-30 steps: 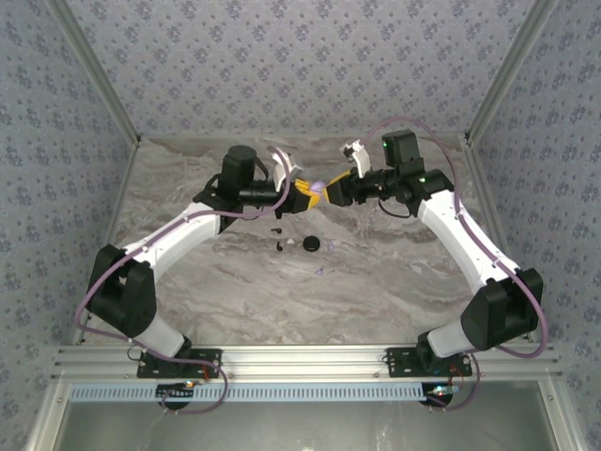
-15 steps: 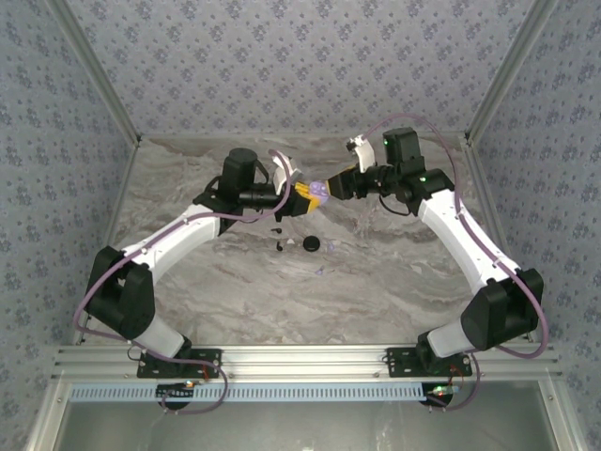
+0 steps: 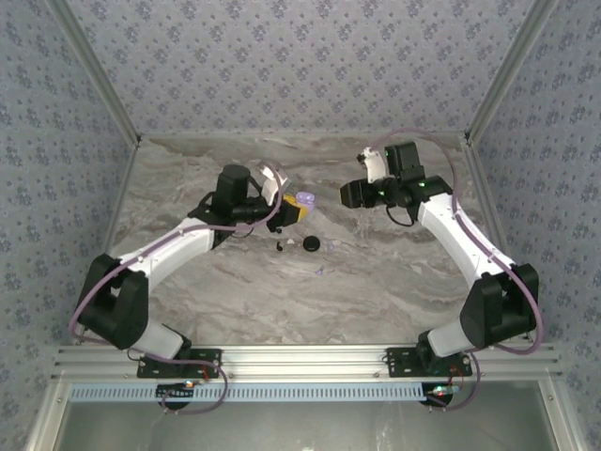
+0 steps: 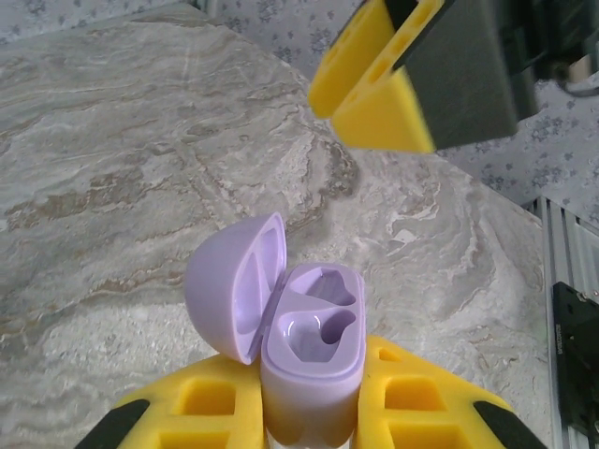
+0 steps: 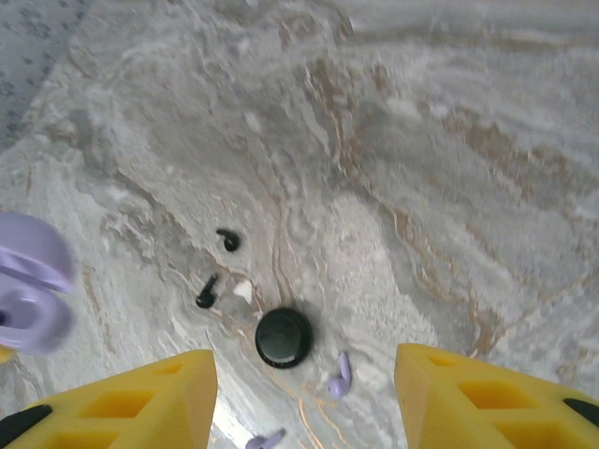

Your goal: Insert the wireless bluetooth earbuds into the charging case

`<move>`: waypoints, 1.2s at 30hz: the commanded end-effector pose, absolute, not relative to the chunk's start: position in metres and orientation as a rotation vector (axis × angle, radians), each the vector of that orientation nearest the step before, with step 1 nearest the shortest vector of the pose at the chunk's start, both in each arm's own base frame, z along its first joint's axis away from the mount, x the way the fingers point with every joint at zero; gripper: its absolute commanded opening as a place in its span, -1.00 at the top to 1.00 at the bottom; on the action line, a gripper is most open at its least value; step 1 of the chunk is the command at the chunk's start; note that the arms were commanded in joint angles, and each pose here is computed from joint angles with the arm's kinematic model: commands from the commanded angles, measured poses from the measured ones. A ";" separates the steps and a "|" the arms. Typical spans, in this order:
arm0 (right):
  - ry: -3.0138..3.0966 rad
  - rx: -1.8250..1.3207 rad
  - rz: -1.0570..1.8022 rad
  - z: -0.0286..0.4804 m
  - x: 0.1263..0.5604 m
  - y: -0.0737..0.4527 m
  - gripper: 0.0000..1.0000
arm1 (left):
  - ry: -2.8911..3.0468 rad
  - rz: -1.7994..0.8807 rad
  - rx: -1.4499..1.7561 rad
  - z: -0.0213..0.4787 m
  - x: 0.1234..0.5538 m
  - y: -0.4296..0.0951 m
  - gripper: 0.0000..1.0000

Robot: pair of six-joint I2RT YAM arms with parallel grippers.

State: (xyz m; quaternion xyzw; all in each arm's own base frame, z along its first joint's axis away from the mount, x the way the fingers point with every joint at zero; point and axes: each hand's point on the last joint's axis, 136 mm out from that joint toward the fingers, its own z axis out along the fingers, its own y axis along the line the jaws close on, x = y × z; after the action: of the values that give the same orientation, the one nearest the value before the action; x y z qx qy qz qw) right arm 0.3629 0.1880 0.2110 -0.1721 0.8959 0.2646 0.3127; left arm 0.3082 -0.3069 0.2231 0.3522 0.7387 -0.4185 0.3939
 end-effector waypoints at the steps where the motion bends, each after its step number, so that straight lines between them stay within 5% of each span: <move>1: 2.495 -0.399 0.695 0.175 0.353 0.185 -0.10 | 1.818 -1.020 0.822 0.247 0.307 -0.296 0.66; 13: 2.764 -0.432 0.553 0.070 0.316 0.208 0.01 | 1.872 -0.994 0.743 0.235 0.279 -0.277 0.67; 36: 2.853 -0.460 0.380 0.021 0.320 0.224 0.17 | 1.879 -0.980 0.736 0.229 0.267 -0.272 0.65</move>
State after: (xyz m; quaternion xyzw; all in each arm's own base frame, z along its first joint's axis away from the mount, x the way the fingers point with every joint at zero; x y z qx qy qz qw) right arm 0.3146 0.2213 0.0243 -0.1610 0.9697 0.1438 0.1140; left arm 0.2702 -0.2722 0.2200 0.2934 0.7637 -0.3900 0.4225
